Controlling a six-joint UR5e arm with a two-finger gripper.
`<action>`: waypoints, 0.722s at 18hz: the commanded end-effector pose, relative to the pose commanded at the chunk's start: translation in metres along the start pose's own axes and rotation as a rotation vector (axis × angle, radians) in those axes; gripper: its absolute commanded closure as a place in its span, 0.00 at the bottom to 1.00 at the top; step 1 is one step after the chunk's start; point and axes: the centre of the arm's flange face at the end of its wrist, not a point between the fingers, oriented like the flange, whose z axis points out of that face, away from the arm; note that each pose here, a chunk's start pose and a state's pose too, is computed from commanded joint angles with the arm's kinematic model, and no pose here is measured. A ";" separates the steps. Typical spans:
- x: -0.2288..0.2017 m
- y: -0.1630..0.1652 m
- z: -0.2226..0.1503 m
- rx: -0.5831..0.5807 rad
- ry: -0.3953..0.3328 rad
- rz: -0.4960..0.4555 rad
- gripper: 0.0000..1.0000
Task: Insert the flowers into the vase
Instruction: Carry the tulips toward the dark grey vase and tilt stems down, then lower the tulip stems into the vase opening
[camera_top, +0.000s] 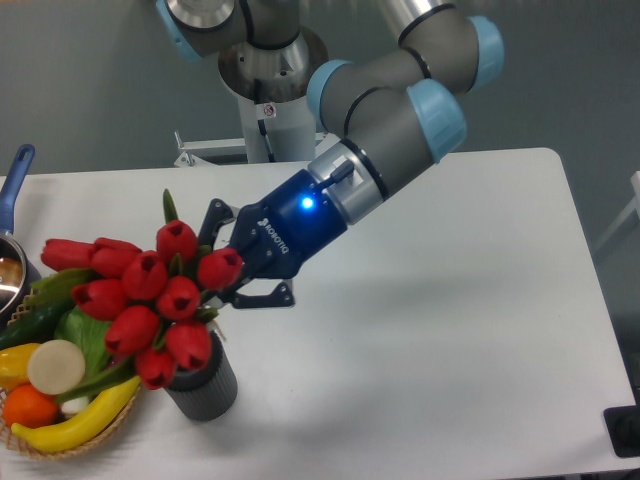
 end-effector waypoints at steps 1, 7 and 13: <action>0.000 0.001 0.006 -0.001 0.010 0.000 1.00; -0.011 0.017 0.019 -0.003 0.024 0.009 1.00; -0.024 0.037 0.025 -0.007 0.027 0.011 1.00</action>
